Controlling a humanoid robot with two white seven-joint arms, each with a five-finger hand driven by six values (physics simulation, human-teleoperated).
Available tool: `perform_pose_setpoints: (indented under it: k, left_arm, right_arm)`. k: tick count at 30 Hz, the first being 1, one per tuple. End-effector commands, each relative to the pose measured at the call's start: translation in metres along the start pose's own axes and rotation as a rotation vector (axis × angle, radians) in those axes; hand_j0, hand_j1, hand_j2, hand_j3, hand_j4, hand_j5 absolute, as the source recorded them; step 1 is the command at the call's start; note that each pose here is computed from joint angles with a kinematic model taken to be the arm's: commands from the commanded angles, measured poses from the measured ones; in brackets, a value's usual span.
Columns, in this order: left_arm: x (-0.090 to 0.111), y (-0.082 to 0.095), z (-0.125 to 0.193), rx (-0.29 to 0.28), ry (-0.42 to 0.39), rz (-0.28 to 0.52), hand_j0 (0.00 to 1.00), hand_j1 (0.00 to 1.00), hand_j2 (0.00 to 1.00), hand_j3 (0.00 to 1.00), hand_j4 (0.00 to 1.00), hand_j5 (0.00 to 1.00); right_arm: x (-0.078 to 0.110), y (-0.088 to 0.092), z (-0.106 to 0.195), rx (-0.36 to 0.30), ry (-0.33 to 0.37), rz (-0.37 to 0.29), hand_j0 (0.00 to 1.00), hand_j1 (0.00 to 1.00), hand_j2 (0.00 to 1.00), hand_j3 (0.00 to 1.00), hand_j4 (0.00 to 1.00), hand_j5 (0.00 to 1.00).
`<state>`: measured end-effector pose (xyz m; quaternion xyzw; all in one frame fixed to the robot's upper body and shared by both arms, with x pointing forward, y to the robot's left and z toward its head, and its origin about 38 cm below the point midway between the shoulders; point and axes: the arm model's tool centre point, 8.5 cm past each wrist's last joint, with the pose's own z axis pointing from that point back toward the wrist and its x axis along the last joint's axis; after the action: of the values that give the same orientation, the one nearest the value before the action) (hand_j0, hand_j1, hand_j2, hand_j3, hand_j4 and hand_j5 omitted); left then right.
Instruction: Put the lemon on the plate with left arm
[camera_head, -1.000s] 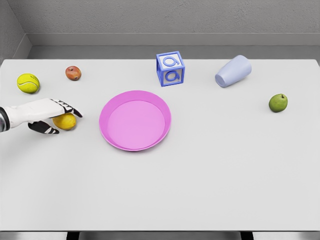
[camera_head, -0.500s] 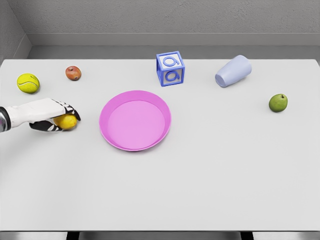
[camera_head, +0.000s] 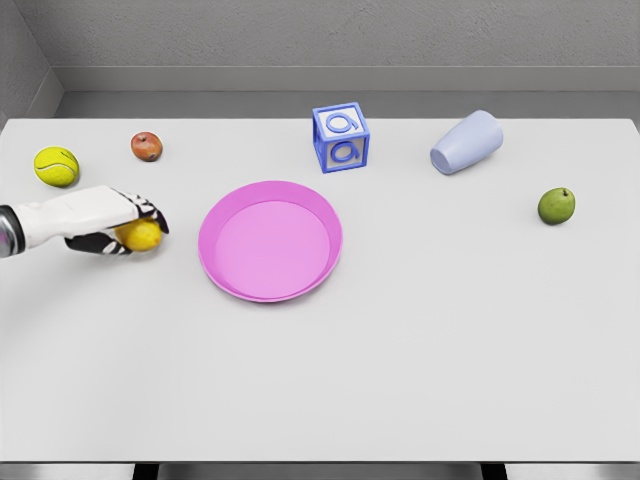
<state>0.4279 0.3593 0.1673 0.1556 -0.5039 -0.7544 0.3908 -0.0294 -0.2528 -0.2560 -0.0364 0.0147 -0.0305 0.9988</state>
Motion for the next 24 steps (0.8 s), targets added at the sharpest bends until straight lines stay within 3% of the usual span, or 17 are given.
perform_pose_setpoints:
  k: [1, 4, 11, 14, 24]
  left_arm:
    - [0.009, 0.009, -0.001, 0.023, -0.026, -0.019, 0.55, 0.55, 0.55, 0.55, 0.55, 0.55]
    - [0.032, 0.024, -0.007, 0.059, -0.087, -0.066, 0.55, 0.55, 0.55, 0.55, 0.55, 0.55]
    - [0.054, 0.039, -0.010, 0.095, -0.140, -0.119, 0.55, 0.55, 0.55, 0.55, 0.55, 0.55]
    - [0.089, 0.047, -0.024, 0.129, -0.233, -0.156, 0.55, 0.55, 0.55, 0.55, 0.55, 0.55]
    - [0.119, 0.048, -0.053, 0.156, -0.320, -0.141, 0.56, 0.56, 0.56, 0.56, 0.56, 0.56]
  right_arm:
    - [0.000, 0.000, 0.000, 0.000, 0.000, 0.000, 1.00, 1.00, 1.00, 1.00, 1.00, 1.00]
    - [0.000, 0.000, 0.000, 0.000, 0.000, 0.000, 1.00, 1.00, 1.00, 1.00, 1.00, 1.00]
    - [0.000, 0.000, 0.000, 0.000, 0.000, 0.000, 1.00, 1.00, 1.00, 1.00, 1.00, 1.00]
    - [0.000, 0.000, 0.000, 0.000, 0.000, 0.000, 1.00, 1.00, 1.00, 1.00, 1.00, 1.00]
    - [0.000, 0.000, 0.000, 0.000, 0.000, 0.000, 1.00, 1.00, 1.00, 1.00, 1.00, 1.00]
